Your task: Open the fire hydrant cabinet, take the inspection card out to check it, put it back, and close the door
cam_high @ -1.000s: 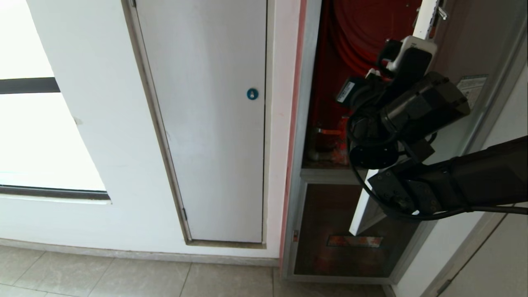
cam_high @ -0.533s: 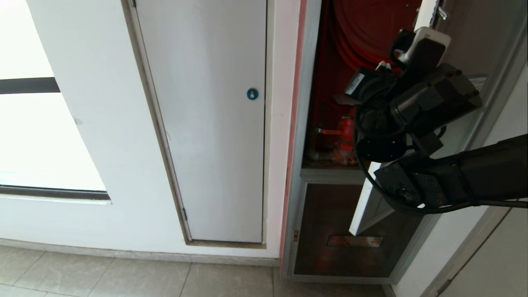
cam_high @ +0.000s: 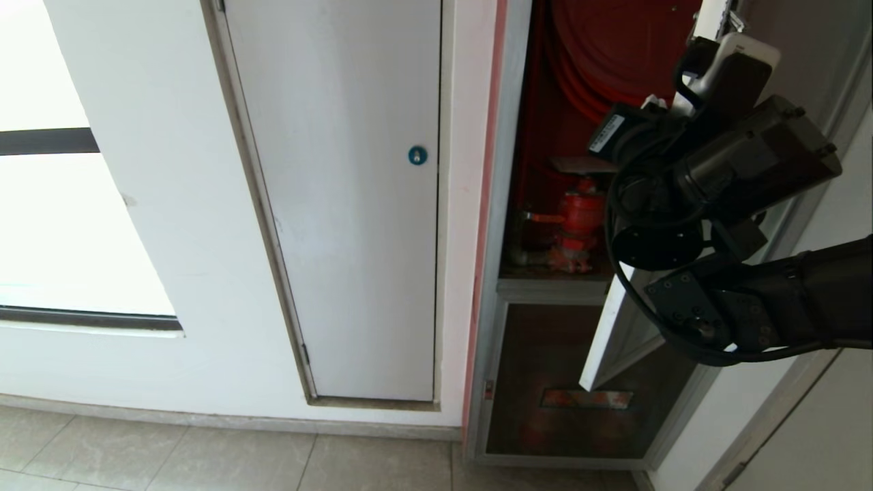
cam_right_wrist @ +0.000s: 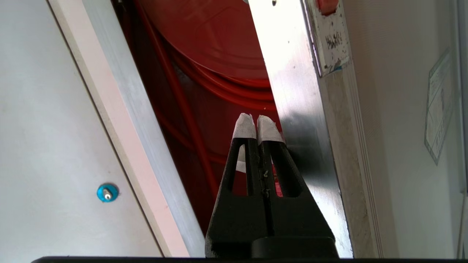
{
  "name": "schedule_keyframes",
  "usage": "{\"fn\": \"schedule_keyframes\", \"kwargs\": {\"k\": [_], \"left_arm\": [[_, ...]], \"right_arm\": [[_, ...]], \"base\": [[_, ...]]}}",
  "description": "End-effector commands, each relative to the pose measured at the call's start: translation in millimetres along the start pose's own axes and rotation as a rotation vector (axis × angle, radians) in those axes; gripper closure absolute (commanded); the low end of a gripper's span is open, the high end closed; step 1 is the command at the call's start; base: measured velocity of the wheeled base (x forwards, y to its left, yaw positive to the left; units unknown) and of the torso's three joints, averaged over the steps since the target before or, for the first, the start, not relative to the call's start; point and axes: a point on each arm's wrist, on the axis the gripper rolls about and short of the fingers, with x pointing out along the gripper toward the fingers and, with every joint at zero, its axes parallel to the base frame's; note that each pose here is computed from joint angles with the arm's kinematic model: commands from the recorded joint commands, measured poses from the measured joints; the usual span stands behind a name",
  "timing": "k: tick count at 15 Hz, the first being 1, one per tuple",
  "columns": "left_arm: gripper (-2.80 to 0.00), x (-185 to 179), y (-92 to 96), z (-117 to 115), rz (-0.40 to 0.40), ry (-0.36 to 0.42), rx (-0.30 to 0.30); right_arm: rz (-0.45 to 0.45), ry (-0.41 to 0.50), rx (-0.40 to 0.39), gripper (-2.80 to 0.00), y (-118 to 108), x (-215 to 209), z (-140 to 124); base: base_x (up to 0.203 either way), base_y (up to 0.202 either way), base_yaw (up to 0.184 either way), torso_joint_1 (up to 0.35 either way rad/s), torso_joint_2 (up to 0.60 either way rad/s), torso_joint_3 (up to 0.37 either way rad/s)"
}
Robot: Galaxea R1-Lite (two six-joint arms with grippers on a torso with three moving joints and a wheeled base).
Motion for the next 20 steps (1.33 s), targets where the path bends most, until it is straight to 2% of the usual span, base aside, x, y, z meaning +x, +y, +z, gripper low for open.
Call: {"fn": "schedule_keyframes", "kwargs": {"k": [1,8,12,20], "left_arm": [[0.0,1,-0.1,-3,0.0,0.012,0.0],[0.0,1,-0.1,-3,-0.001,0.012,0.0],[0.0,1,-0.1,-3,-0.001,0.012,0.0],[0.0,1,-0.1,-3,-0.001,0.012,0.0]], "right_arm": [[-0.011,-0.013,0.013,0.0,-7,-2,11],[-0.032,-0.009,0.014,0.0,-25,-13,31],[-0.041,-0.014,0.025,0.0,-45,-26,54],[-0.06,-0.019,0.037,0.0,-76,-47,80]], "base": [[0.0,0.0,0.0,0.0,0.0,0.0],[0.0,0.0,0.0,0.0,0.0,0.0],[0.0,0.0,0.0,0.0,0.0,0.0],[0.0,0.0,0.0,0.0,0.0,0.0]]}}
